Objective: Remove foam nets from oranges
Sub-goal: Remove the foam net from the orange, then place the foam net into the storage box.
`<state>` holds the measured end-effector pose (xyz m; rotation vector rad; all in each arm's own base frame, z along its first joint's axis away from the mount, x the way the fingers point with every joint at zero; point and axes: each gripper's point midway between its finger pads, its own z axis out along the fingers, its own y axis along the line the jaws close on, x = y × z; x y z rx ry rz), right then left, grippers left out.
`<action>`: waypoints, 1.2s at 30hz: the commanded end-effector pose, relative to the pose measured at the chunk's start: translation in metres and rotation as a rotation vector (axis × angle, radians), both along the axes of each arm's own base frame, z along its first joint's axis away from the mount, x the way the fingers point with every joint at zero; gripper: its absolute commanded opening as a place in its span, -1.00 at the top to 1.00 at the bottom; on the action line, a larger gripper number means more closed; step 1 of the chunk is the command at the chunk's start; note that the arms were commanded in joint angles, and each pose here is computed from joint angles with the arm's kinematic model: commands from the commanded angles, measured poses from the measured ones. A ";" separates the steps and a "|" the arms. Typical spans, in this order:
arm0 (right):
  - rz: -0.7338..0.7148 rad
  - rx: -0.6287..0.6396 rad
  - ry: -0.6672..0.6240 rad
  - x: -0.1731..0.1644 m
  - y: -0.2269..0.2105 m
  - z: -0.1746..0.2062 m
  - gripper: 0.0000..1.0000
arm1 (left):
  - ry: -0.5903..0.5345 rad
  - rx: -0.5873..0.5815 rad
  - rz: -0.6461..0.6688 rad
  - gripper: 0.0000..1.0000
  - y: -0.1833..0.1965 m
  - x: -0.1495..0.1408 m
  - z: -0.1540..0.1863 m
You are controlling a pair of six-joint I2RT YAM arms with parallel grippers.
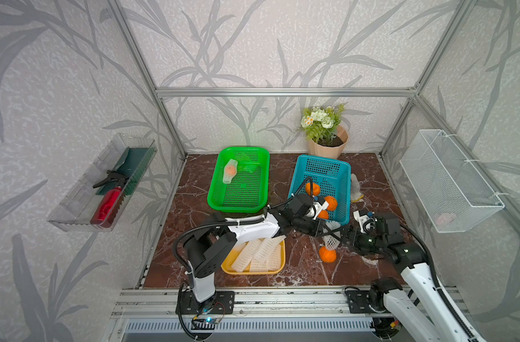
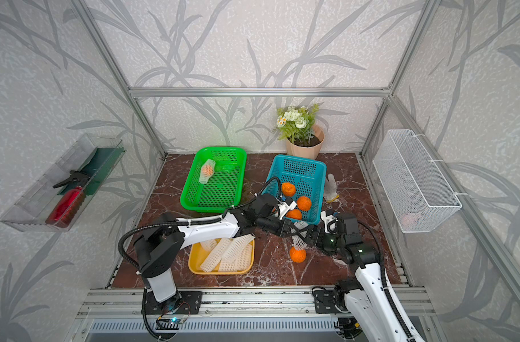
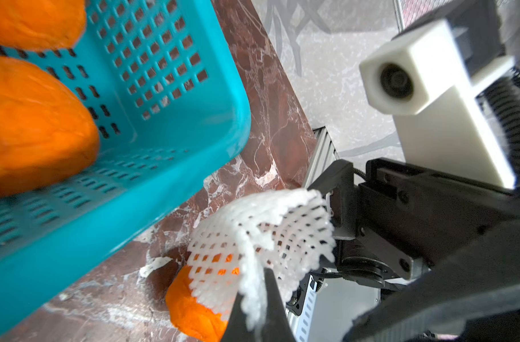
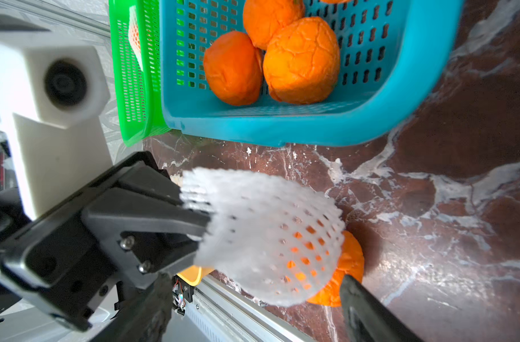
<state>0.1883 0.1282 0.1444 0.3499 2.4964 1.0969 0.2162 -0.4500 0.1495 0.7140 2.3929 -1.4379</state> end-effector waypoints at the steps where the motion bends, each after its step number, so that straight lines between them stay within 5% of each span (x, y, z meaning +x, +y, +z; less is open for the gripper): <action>1: 0.052 0.001 -0.040 -0.005 0.004 0.015 -0.77 | -0.047 -0.018 -0.009 1.00 0.006 -0.005 0.036; 11: 0.097 -0.021 -0.030 -0.009 0.005 0.014 -0.78 | -0.017 0.151 0.057 1.00 0.077 -0.030 0.067; 24: 0.172 0.032 0.006 -0.010 0.018 0.009 -0.78 | 0.150 0.638 0.459 1.00 0.286 -0.089 0.052; 36: 0.200 0.044 0.013 -0.009 0.024 0.008 -0.78 | 0.202 1.116 0.529 1.00 0.370 -0.088 0.027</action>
